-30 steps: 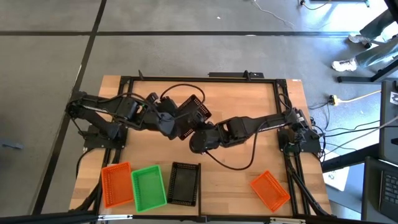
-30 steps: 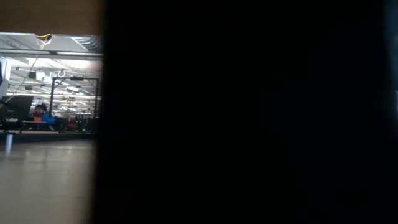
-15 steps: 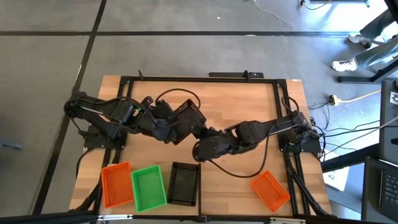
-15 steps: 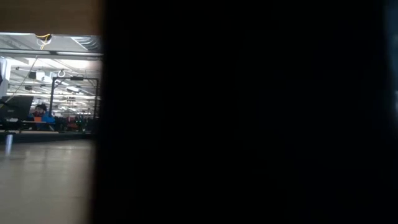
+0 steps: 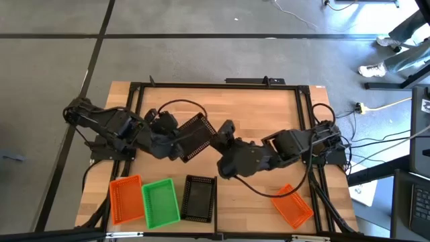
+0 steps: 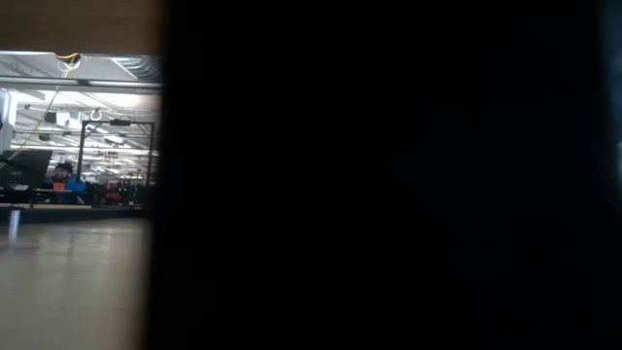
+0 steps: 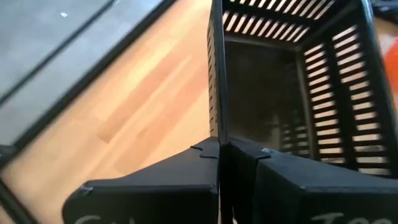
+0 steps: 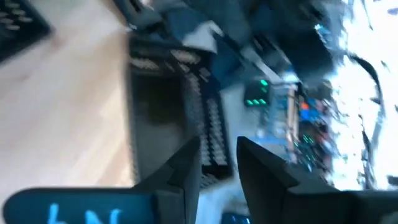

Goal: Stack baskets on shelf by color
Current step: Stack the black basket on top of the other black baskets on the shelf

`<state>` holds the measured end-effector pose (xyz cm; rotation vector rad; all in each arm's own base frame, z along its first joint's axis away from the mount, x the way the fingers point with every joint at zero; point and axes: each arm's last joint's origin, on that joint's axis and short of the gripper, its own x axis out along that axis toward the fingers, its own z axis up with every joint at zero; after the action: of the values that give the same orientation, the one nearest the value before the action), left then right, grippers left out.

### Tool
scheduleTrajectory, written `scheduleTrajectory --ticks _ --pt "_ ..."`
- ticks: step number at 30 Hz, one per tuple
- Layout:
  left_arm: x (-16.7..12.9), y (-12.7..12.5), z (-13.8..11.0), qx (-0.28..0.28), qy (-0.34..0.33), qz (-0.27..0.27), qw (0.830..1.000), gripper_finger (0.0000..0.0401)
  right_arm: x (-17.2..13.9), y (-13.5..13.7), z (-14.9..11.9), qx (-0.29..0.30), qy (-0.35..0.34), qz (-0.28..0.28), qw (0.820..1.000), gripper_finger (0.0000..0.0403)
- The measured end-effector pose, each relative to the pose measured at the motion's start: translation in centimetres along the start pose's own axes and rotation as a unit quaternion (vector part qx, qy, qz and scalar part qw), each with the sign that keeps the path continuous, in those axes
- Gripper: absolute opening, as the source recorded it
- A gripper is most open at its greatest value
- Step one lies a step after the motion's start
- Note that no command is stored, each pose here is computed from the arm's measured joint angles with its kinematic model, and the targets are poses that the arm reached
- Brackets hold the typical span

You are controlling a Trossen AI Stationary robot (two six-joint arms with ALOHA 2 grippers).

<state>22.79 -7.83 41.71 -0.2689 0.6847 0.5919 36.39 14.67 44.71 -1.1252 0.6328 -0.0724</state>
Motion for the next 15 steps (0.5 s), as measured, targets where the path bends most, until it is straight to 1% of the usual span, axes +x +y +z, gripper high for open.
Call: scheduleTrajectory --ticks 2,5,8,12,15 --pt "-0.8 -0.2 -0.4 -0.020 0.000 -0.020 1.000 0.0000 -0.7 -0.5 -0.3 0.010 0.017 -0.025 0.999 0.0105" --pt "-2.0 -0.8 -1.0 -0.073 -0.002 -0.054 0.996 0.0000 -1.8 -1.1 -0.6 0.031 0.029 -0.052 0.998 0.0105" --pt "-3.2 -2.0 -2.1 -0.110 0.005 -0.087 0.990 0.0000 -2.8 -1.5 -1.1 0.052 0.025 -0.053 0.997 0.0105" --pt "-4.4 -3.0 -3.5 -0.170 0.010 -0.107 0.980 0.0000 -4.8 -2.5 -2.2 0.063 0.021 -0.056 0.996 0.0105" --pt "-5.1 -3.4 -4.0 -0.224 0.018 -0.126 0.966 0.0000 -6.0 -3.5 -3.1 0.083 0.021 -0.074 0.994 0.0105"
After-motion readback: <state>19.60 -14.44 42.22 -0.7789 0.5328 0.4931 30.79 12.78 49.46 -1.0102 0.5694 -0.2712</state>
